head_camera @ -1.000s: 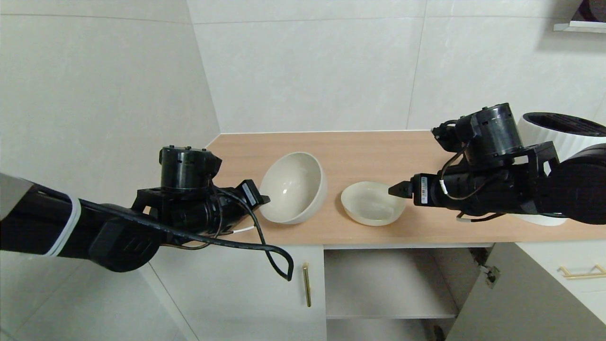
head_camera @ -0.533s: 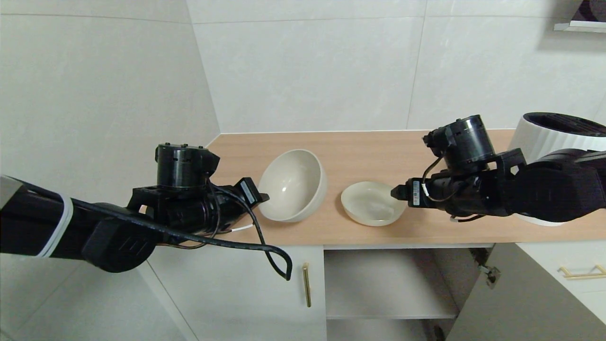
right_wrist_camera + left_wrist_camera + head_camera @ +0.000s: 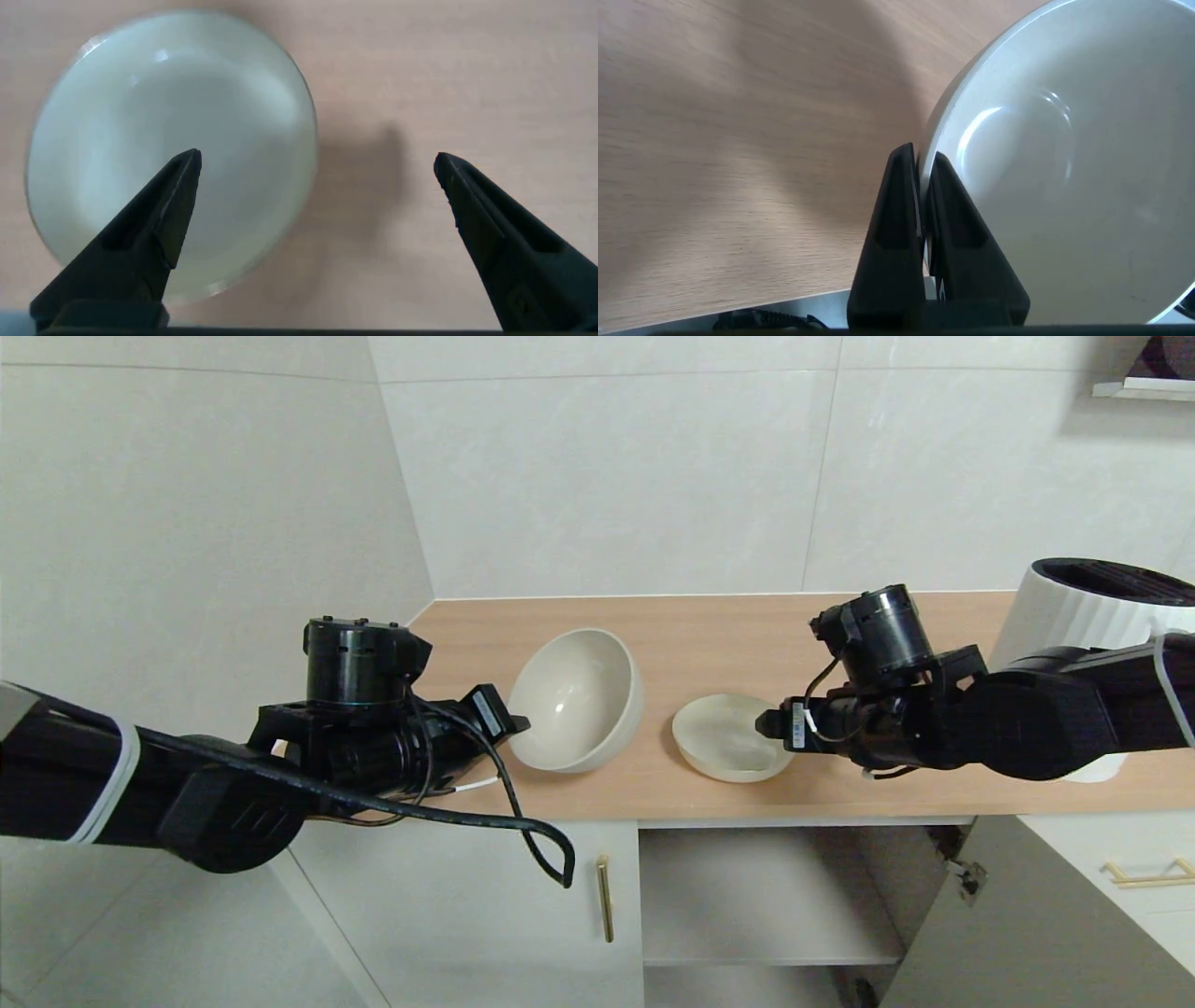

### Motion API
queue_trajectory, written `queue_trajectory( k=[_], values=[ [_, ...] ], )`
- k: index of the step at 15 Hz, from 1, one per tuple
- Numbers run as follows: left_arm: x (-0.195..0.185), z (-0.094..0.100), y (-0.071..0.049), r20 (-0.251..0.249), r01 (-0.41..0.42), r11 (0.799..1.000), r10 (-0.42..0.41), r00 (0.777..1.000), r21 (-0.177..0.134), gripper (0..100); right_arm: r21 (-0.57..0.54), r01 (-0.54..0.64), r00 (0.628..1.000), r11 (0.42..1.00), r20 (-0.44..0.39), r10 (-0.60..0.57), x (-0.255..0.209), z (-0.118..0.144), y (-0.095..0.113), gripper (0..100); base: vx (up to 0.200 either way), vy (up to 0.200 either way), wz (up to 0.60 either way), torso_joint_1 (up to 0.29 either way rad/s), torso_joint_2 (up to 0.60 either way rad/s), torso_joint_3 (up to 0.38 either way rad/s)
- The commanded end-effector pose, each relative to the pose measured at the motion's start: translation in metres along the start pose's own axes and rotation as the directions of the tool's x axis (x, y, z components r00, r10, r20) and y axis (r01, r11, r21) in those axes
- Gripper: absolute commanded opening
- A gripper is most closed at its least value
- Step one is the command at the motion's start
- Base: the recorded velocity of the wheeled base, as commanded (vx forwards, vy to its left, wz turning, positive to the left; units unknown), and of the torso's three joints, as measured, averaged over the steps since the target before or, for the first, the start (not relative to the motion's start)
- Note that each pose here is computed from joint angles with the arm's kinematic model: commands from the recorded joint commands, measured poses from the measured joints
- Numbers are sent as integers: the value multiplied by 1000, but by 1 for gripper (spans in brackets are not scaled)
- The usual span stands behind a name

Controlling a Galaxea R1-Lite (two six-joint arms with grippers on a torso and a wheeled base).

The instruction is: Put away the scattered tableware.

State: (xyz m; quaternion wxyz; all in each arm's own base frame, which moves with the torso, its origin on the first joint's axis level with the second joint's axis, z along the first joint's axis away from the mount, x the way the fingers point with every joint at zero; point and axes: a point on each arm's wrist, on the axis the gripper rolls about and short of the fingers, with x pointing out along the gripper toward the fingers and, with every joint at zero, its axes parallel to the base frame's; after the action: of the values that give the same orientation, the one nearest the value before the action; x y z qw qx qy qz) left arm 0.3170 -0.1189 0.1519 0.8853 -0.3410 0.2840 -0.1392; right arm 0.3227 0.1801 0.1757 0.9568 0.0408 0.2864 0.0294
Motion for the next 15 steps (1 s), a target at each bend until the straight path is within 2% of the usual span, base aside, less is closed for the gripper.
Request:
queue_trajectory(
  k=[1,10,11,15],
  values=[
    [-1,0,0,2,2,1000,-2,1000,0,0,-14,15,1000,1000,-15,-15,11,-9,5,100,0,0,0,0,0,0],
    [-2,1,-1,4,4,1000,-4,1000,2,0,-21,25,999,999,-27,-25,18,-13,7,100,0,0,0,0,0,0],
    [-2,1,-1,3,5,1000,-5,1000,2,0,-22,25,999,999,-29,-26,18,-13,7,0,0,0,0,0,0,0],
    [-2,1,-1,3,5,1000,-5,1000,2,0,-19,24,999,1000,-26,-25,17,-13,7,0,0,0,0,0,0,0]
  ],
)
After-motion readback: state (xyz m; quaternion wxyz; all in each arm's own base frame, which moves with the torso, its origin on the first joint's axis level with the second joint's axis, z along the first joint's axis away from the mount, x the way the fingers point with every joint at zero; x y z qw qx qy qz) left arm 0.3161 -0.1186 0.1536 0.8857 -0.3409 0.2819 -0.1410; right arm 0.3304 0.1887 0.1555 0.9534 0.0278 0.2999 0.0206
